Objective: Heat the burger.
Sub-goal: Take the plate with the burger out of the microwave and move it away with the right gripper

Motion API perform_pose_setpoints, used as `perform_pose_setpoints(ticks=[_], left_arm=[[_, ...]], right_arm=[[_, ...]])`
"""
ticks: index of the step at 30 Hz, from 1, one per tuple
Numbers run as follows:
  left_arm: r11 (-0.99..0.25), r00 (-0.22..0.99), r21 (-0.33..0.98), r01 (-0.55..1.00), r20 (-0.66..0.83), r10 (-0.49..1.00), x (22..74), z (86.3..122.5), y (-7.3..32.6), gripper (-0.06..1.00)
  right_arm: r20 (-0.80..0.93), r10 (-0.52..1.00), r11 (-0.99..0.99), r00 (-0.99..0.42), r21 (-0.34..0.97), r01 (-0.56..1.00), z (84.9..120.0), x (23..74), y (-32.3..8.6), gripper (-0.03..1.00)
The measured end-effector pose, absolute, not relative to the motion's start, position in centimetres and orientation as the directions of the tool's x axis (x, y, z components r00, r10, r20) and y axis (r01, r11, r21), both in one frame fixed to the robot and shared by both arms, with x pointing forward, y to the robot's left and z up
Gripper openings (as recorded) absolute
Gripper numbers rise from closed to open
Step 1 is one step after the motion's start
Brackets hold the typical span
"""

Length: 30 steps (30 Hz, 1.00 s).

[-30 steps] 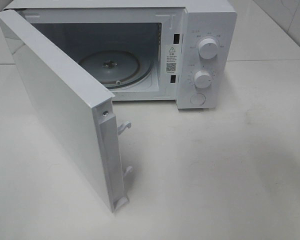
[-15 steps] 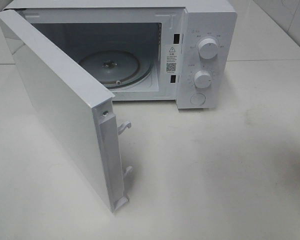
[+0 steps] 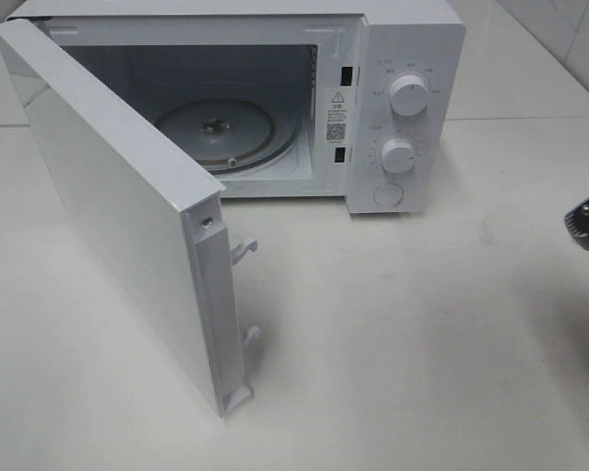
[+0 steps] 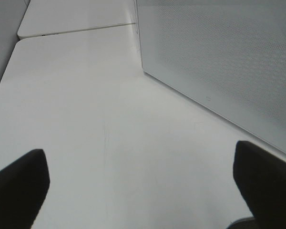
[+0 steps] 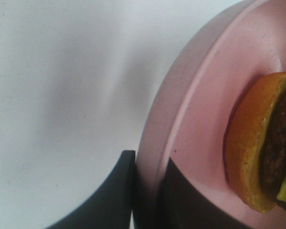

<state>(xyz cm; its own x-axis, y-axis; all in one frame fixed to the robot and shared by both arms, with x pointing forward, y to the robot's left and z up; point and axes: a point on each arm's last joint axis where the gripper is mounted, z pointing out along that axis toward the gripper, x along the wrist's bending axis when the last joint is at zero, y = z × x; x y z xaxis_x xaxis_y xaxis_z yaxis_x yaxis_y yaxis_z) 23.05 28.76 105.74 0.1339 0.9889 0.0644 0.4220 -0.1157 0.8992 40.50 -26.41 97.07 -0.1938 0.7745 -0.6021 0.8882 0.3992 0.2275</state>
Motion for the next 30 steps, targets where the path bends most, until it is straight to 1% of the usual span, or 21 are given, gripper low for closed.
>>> perform_pose_setpoints(ticks=[10, 14, 17, 22, 25, 27, 30], left_arm=[[-0.116, 0.134, 0.899, 0.422, 0.064, 0.989, 23.0, 105.7, 28.8, 0.97], [-0.116, 0.134, 0.899, 0.422, 0.064, 0.989, 23.0, 105.7, 28.8, 0.97], [-0.116, 0.134, 0.899, 0.422, 0.064, 0.989, 23.0, 105.7, 28.8, 0.97], [-0.116, 0.134, 0.899, 0.422, 0.064, 0.989, 23.0, 105.7, 28.8, 0.97], [-0.116, 0.134, 0.899, 0.422, 0.064, 0.989, 23.0, 105.7, 28.8, 0.97], [-0.116, 0.134, 0.899, 0.422, 0.064, 0.989, 23.0, 105.7, 28.8, 0.97], [-0.116, 0.134, 0.899, 0.422, 0.064, 0.989, 23.0, 105.7, 28.8, 0.97]], right_arm=[[-0.589, 0.803, 0.286, -0.093, 0.244, 0.926, 94.6, 42.7, -25.1, 0.12], [-0.602, 0.797, 0.252, -0.054, 0.249, 0.935, 93.0, 43.5, -24.8, 0.12], [-0.6, 0.798, 0.246, -0.047, 0.254, 0.935, 92.7, 43.6, -24.7, 0.12], [-0.595, 0.802, 0.25, -0.059, 0.244, 0.937, 90.7, 44.3, -24.2, 0.12], [-0.596, 0.801, 0.249, -0.06, 0.24, 0.938, 90.4, 44.4, -24.1, 0.12], [-0.606, 0.793, 0.247, -0.059, 0.232, 0.941, 89.2, 44.7, -24.0, 0.13], [-0.616, 0.786, 0.235, -0.049, 0.224, 0.946, 88.4, 44.8, -24.0, 0.14]])
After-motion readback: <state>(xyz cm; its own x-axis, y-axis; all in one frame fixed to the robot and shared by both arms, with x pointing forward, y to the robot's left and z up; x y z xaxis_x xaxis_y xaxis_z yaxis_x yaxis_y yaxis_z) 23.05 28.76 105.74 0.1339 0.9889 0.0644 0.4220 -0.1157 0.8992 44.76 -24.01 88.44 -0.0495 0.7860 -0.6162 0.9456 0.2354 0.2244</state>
